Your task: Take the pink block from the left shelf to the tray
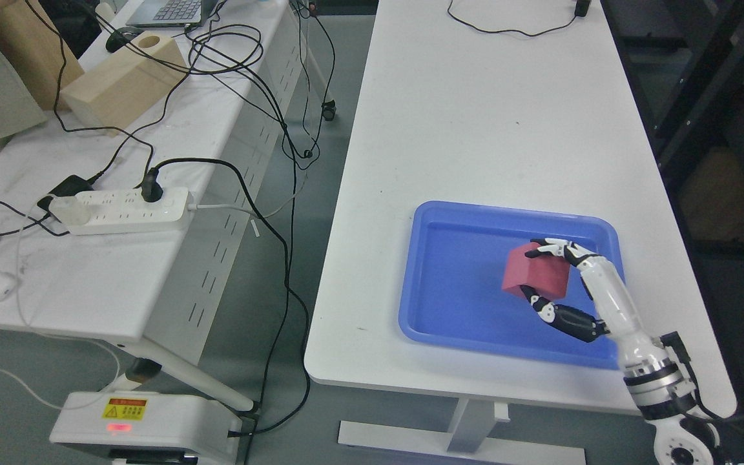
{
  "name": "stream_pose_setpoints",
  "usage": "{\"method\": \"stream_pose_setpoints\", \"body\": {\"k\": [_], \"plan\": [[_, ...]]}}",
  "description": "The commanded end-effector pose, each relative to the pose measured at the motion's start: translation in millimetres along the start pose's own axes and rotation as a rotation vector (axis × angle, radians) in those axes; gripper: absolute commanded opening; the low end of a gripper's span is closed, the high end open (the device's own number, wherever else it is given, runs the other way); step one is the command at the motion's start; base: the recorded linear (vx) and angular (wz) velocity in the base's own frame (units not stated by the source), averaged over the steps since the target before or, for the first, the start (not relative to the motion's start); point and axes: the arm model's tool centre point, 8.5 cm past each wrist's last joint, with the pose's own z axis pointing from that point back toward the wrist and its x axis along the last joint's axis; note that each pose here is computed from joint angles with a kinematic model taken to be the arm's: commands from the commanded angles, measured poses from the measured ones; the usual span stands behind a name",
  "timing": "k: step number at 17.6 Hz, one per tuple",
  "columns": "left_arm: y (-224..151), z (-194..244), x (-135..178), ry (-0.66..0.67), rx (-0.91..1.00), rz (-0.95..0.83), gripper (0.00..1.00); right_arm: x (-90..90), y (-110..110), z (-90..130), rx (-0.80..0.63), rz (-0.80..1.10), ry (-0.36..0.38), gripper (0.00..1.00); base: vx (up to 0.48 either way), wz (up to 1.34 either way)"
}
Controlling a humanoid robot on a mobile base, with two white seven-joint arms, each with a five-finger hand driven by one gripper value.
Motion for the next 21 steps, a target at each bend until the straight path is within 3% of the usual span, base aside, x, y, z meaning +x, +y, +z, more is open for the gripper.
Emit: {"method": "stream_pose_setpoints", "body": {"k": [1,14,19,21], "plan": [[10.3,2.1,-6.9,0.004,0.015,-0.002,1.0,5.4,18.9,-1.0,0.089,-0.021,-0.013,0.39,0.059,0.0],[10.3,2.1,-6.9,0.004,0.015,-0.002,1.0,-2.0,18.7,-0.5,0.056,-0.092,0.053,0.74,0.015,0.0],[10.3,2.1,-6.9,0.004,0.015,-0.002,1.0,-6.6,10.8,3.5,-0.016,-0.195,0.07,0.87,0.0,0.0],[10.3,2.1,-6.9,0.004,0.015,-0.002,1.0,-13.3,4.3,5.7,-0.076,-0.293,0.116,0.95,0.0,0.0]]}}
